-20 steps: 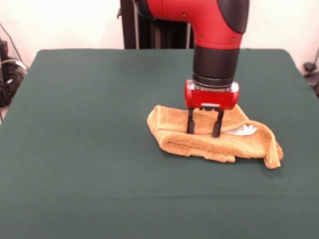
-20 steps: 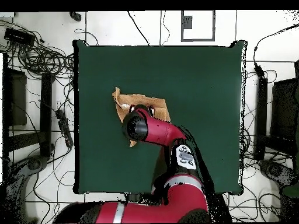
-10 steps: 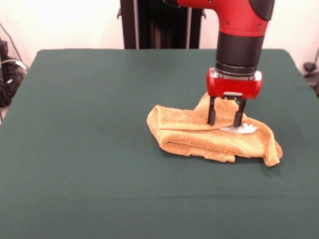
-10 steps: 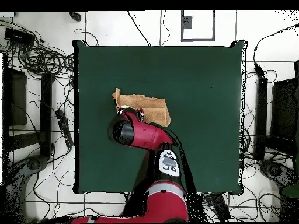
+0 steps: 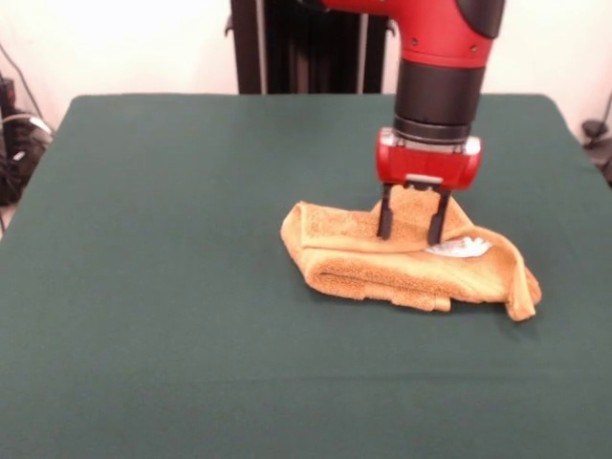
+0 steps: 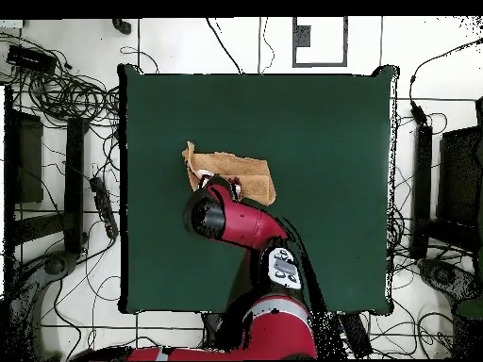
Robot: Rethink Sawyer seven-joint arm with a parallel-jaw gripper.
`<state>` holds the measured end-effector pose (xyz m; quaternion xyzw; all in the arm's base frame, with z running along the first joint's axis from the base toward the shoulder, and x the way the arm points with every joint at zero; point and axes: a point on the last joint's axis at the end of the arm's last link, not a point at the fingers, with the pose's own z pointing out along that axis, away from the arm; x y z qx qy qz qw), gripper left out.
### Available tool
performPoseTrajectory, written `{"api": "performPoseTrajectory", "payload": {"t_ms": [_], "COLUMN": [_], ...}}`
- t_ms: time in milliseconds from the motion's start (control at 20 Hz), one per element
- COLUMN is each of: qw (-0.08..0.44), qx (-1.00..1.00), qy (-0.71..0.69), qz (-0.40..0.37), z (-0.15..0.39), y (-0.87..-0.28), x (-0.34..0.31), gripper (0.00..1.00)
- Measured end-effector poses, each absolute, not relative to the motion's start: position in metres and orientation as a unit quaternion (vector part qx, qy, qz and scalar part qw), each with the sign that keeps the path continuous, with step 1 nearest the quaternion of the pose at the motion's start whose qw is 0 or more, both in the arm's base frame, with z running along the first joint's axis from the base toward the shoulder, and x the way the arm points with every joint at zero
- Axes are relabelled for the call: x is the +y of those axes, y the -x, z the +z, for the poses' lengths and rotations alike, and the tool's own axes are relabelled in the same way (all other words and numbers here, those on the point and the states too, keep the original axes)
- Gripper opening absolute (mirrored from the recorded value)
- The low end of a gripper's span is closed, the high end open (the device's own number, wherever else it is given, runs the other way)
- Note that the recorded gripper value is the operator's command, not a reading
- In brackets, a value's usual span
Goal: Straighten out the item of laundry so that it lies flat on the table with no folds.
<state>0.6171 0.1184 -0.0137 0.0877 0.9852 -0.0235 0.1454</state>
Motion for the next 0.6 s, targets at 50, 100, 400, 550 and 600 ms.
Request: {"api": "performPoseTrajectory", "payload": {"t_ms": [50,100,400,550,600], "qw": [0.147,0.148,0.148,0.149,0.149], "qx": [0.985,0.984,0.983,0.982,0.982], "qy": [-0.09,-0.092,-0.108,-0.111,-0.112], "qz": [-0.024,-0.025,-0.028,-0.028,-0.029], "z": [-0.014,-0.014,-0.015,-0.016,-0.016], "y": [-0.618,-0.618,-0.622,-0.622,-0.622], "x": [0.115,0.113,0.093,0.089,0.088], "gripper": [1.0,1.0,1.0,1.0,1.0]}}
